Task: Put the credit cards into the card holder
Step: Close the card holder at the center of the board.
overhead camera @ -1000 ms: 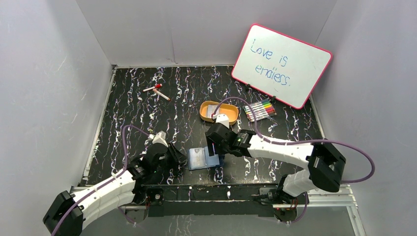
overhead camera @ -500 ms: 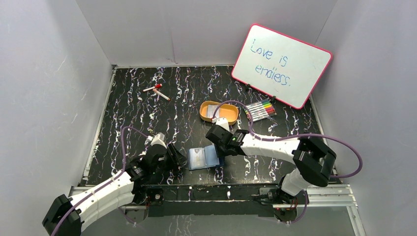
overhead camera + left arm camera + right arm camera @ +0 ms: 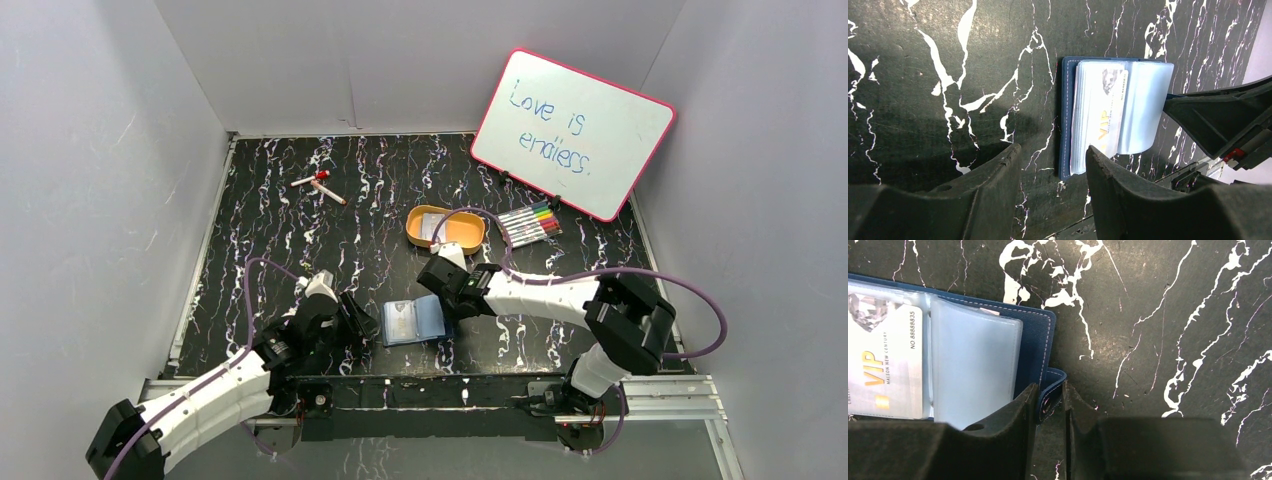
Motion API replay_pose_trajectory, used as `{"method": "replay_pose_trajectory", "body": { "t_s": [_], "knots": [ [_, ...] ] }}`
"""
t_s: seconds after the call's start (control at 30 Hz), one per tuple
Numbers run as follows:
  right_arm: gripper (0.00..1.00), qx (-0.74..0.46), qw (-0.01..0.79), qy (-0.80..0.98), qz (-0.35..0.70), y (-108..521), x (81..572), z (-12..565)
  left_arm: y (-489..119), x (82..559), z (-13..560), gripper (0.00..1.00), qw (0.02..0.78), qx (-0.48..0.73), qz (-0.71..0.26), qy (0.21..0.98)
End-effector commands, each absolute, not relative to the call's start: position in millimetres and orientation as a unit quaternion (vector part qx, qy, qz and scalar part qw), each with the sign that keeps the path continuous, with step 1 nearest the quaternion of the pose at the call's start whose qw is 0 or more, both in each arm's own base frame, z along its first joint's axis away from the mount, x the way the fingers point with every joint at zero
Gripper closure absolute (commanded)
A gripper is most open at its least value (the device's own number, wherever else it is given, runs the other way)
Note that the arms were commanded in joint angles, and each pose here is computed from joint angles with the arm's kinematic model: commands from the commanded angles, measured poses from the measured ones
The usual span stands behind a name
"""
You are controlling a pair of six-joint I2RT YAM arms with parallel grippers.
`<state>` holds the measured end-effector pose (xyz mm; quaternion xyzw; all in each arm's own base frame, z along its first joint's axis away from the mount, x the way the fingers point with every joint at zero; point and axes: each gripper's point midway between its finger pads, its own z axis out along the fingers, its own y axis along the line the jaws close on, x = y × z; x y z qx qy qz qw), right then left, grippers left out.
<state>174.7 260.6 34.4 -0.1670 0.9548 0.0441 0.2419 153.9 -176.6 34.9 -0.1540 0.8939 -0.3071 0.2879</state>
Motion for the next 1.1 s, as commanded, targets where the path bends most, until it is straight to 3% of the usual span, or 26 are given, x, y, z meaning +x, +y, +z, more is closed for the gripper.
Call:
{"method": "replay_pose_trajectory", "body": {
  "t_s": [0.0, 0.13, 0.17, 0.37, 0.7, 1.07],
  "knots": [
    [0.74, -0.165, 0.25, 0.953, 0.046, 262.5, 179.2, 39.6, -177.3, 158.1, 47.4, 0.52, 0.3, -0.151, -0.308, 0.89],
    [0.98, -0.157, 0.266, 0.949, 0.057, 263.1, 182.2, 52.4, -176.1, 156.8, 45.2, 0.52, 0.297, -0.152, -0.305, 0.892],
    [1.0, -0.155, 0.272, 0.948, 0.063, 263.7, 182.5, 57.3, -175.9, 156.4, 44.0, 0.52, 0.296, -0.151, -0.303, 0.893],
    [1.0, -0.146, 0.279, 0.941, 0.126, 268.5, 171.9, 70.2, -183.3, 154.2, 37.3, 0.52, 0.279, -0.139, -0.309, 0.898],
    [1.0, -0.159, 0.297, 0.883, 0.327, 308.4, 146.5, 110.5, -197.6, 160.1, 34.0, 0.53, 0.27, -0.125, -0.318, 0.9],
    [1.0, -0.173, 0.283, 0.837, 0.436, 368.8, 146.0, 139.3, -199.8, 159.4, 28.5, 0.57, 0.263, -0.125, -0.32, 0.902]
  ]
}}
